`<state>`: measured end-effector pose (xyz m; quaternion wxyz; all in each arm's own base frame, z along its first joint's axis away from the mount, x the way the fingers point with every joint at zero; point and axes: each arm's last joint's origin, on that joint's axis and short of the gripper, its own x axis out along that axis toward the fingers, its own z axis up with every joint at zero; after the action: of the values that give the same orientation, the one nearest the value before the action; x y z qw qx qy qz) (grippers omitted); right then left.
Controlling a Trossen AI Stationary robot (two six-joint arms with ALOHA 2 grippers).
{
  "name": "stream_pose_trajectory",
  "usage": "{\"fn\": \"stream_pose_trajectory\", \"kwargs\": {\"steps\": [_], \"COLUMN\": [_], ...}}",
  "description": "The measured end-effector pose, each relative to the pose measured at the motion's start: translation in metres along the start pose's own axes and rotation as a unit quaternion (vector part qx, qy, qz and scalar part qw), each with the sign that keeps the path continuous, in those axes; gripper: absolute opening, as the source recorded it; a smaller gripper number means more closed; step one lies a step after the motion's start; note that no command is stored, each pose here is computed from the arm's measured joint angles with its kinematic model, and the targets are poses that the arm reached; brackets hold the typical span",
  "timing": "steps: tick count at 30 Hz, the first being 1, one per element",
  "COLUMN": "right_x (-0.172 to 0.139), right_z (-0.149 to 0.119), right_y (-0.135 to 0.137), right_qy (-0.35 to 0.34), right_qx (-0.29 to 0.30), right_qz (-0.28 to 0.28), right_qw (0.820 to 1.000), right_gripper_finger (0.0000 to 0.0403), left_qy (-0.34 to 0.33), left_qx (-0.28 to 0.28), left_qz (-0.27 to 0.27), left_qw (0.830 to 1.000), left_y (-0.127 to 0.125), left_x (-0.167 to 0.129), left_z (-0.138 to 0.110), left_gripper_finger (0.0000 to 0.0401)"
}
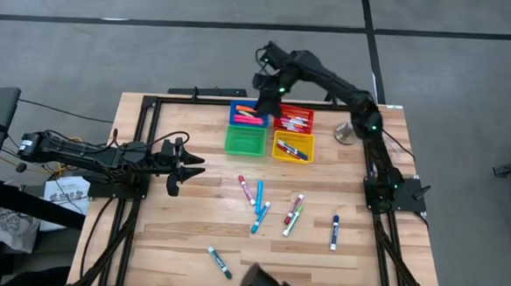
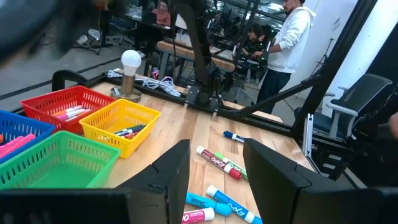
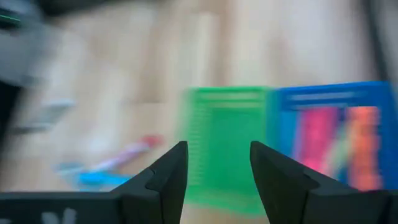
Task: Pick & Place Markers
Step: Put the blue highlighter into the blue basket
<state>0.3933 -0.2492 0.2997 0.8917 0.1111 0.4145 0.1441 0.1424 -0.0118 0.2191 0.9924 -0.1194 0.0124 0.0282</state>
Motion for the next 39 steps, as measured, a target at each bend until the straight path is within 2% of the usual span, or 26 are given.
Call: {"fn": "stream_pose_trajectory", "kwargs": {"steps": [4,7,11,15,22,25,28,32,37,39], "right_x": [-0.032,-0.051,-0.061,-0.065,-0.06,-0.048,-0.021,0.032,0.084,0.097], "right_z": [0.003,0.007,0.012,0.019,0.023,0.019,0.004,-0.024,-0.057,-0.065], "right_y": [0.044,0.08,0.121,0.167,0.224,0.236,0.241,0.235,0.231,0.229], "right_qy": [-0.039,-0.052,-0.026,-0.019,0.02,0.044,0.095,0.155,0.184,0.186], "right_qx": [-0.012,-0.032,-0.08,-0.142,-0.211,-0.213,-0.194,-0.165,-0.135,-0.121], "right_qz": [0.132,0.184,0.175,0.18,0.159,0.171,0.199,0.231,0.242,0.239], "right_qw": [0.99,0.981,0.981,0.973,0.964,0.961,0.956,0.946,0.943,0.945], "right_gripper_finger": [0.016,0.0161,0.0162,0.0159,0.0162,0.0164,0.0164,0.016,0.0157,0.0157], "left_qy": [0.0,0.0,0.0,0.001,0.015,0.02,0.021,0.021,0.01,0.001], "left_qx": [0.0,0.0,0.0,-0.001,-0.004,-0.004,-0.004,-0.004,-0.007,-0.029], "left_qz": [-0.001,-0.001,-0.001,-0.003,-0.058,-0.076,-0.083,-0.083,-0.086,-0.089], "left_qw": [1.0,1.0,1.0,1.0,0.998,0.997,0.996,0.996,0.996,0.996], "left_y": [0.0,0.0,0.0,0.0,-0.003,-0.004,-0.005,-0.005,-0.005,-0.006], "left_x": [0.0,0.0,0.0,0.0,0.0,0.0,0.0,0.0,0.0,-0.001], "left_z": [0.0,0.0,0.0,0.0,-0.001,-0.001,-0.001,-0.001,0.001,0.003], "left_gripper_finger": [0.0149,0.0149,0.0149,0.0149,0.0149,0.0149,0.0149,0.0149,0.0149,0.0149]}}
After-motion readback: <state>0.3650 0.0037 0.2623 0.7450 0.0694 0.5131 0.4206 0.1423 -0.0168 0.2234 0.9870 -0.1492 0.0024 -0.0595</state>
